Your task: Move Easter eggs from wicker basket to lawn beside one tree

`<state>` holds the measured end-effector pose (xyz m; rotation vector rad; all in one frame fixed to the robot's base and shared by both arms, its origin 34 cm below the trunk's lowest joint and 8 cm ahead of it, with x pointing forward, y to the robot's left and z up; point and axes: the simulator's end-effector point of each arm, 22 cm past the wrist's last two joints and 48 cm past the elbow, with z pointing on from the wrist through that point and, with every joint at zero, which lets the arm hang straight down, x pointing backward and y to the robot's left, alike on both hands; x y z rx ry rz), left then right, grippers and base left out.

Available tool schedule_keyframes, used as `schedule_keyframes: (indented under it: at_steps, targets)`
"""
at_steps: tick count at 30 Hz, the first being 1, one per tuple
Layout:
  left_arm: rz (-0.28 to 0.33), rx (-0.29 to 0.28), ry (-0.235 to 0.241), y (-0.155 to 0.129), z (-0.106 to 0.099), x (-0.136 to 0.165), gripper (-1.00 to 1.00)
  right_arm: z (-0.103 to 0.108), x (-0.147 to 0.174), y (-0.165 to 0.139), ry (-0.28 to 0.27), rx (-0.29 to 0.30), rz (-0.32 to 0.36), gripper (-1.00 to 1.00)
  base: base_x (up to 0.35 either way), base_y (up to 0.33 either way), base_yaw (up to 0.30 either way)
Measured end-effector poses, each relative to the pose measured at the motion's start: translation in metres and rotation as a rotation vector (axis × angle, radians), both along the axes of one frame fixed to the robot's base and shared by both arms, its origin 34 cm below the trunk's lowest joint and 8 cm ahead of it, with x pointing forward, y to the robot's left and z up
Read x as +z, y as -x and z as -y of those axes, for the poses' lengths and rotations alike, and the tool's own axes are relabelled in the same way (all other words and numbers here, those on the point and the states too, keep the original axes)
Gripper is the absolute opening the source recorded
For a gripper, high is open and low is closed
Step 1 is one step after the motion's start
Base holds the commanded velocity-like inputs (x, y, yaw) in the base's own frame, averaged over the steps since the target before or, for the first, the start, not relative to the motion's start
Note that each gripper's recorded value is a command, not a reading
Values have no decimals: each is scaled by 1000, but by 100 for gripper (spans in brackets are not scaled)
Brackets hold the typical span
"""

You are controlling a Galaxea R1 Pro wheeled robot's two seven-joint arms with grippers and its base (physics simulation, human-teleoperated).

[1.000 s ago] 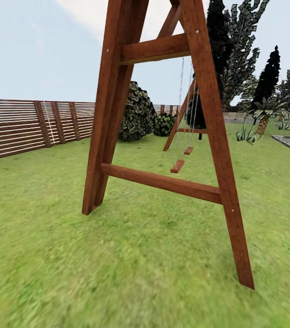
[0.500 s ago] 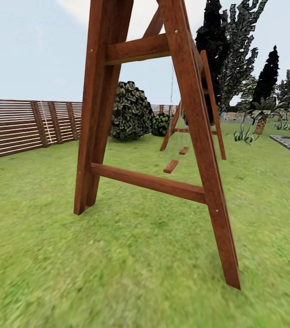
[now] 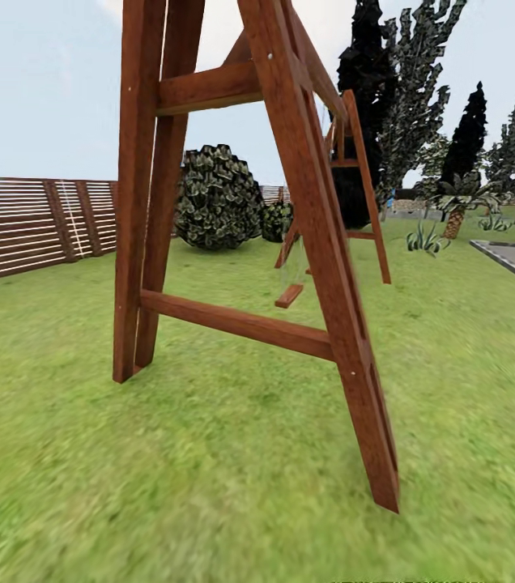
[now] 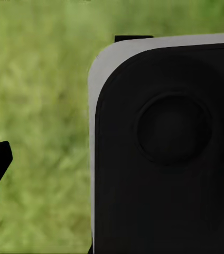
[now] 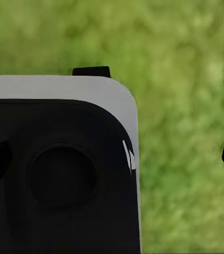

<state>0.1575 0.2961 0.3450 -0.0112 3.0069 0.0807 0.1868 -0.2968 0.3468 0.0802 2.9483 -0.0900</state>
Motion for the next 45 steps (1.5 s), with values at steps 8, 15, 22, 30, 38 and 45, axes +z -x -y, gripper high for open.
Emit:
schedule_keyframes:
  at_steps: [8,15,22,30,38,45]
  targets:
    - [0,0,0,0,0,0,100,0,0,0,0,0,0,100,0,-296,-200]
    - [0,0,0,0,0,0,100,0,0,0,0,0,0,100,0,-296,-250]
    - [0,0,0,0,0,0,100,0,0,0,0,0,0,100,0,-296,-255]
    - [0,0,0,0,0,0,100,1,0,0,1,0,0,100,0,-296,-255]
    - [0,0,0,0,0,0,100,1,0,0,1,0,0,100,0,-296,-255]
    - [0,0,0,0,0,0,100,1,0,0,1,0,0,100,0,-296,-255]
